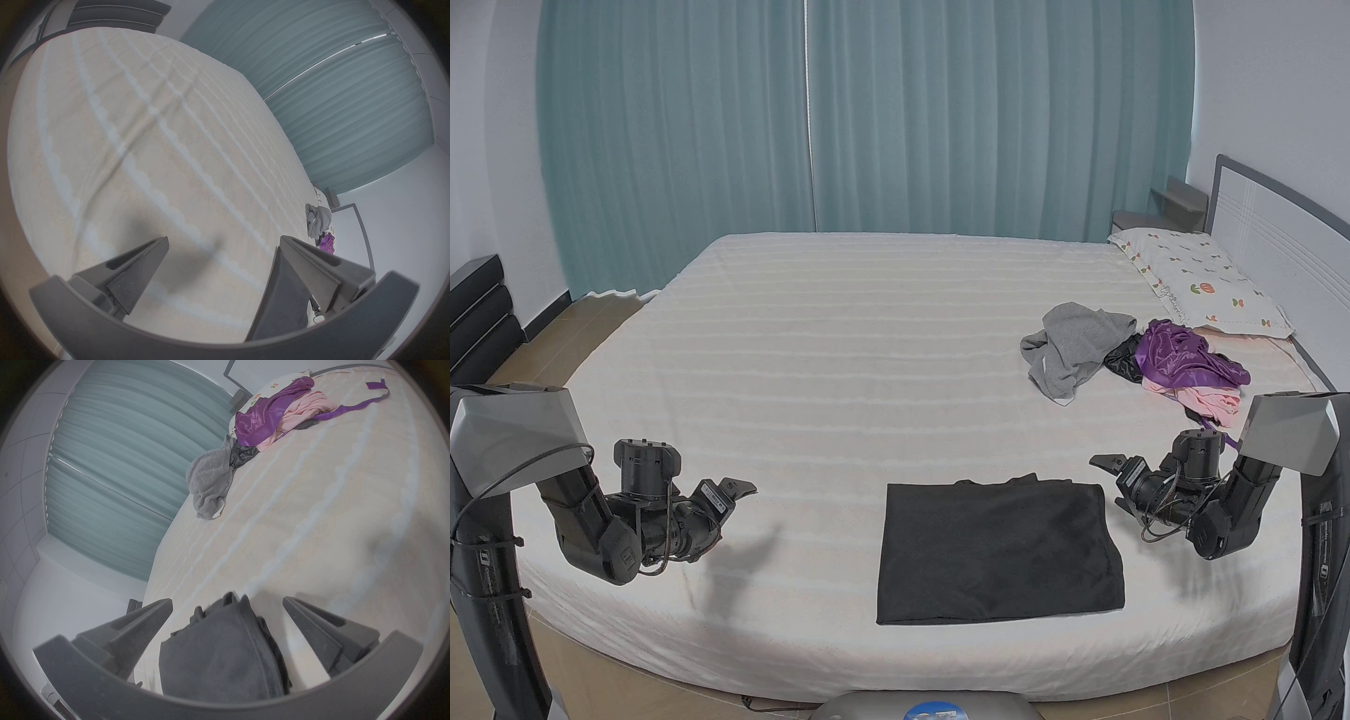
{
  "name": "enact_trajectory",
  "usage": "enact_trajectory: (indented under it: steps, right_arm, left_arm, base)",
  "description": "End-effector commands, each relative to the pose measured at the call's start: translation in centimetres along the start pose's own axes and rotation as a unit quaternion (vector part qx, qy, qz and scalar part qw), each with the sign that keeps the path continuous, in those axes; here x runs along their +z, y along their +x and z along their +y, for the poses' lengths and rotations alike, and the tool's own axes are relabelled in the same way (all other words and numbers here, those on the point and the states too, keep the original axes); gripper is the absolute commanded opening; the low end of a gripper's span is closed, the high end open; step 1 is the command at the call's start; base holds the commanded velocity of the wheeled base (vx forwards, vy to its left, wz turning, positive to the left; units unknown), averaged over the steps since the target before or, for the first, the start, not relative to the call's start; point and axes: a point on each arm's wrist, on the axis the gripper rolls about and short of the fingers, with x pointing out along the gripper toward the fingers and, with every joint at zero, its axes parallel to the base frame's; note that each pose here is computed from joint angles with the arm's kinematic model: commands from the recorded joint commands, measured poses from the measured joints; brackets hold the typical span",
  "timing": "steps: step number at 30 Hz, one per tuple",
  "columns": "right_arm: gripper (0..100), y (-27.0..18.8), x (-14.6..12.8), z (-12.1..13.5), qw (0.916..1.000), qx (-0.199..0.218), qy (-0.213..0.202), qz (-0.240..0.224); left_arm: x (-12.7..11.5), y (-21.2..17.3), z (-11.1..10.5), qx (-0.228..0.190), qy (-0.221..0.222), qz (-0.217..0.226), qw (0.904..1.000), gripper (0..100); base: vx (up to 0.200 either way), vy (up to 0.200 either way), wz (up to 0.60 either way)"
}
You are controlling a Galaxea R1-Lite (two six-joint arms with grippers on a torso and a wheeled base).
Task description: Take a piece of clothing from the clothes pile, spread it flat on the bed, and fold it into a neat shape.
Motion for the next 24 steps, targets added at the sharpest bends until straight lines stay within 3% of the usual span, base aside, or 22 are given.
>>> enact_trajectory:
  steps: [1,14,24]
  right_arm:
    - [100,0.0,-0.02,0.06,1.0,0.001,-0.001,0.0]
    - [100,0.04,-0.02,0.04,1.0,0.001,-0.001,0.0]
    - [100,0.06,-0.06,0.08,1.0,0.001,-0.001,0.001]
  left_arm:
    - [0.09,-0.02,0.0,0.0,-0.001,-0.001,1.0,100]
    - [0.13,-0.01,-0.06,-0.002,-0.003,-0.002,1.0,100]
    - [0.13,-0.01,-0.06,-0.002,-0.003,-0.002,1.0,100]
  base:
    - [0.0,0.0,0.0]
    - [0.0,0.0,0.0]
    - [0.0,-0.2,0.0]
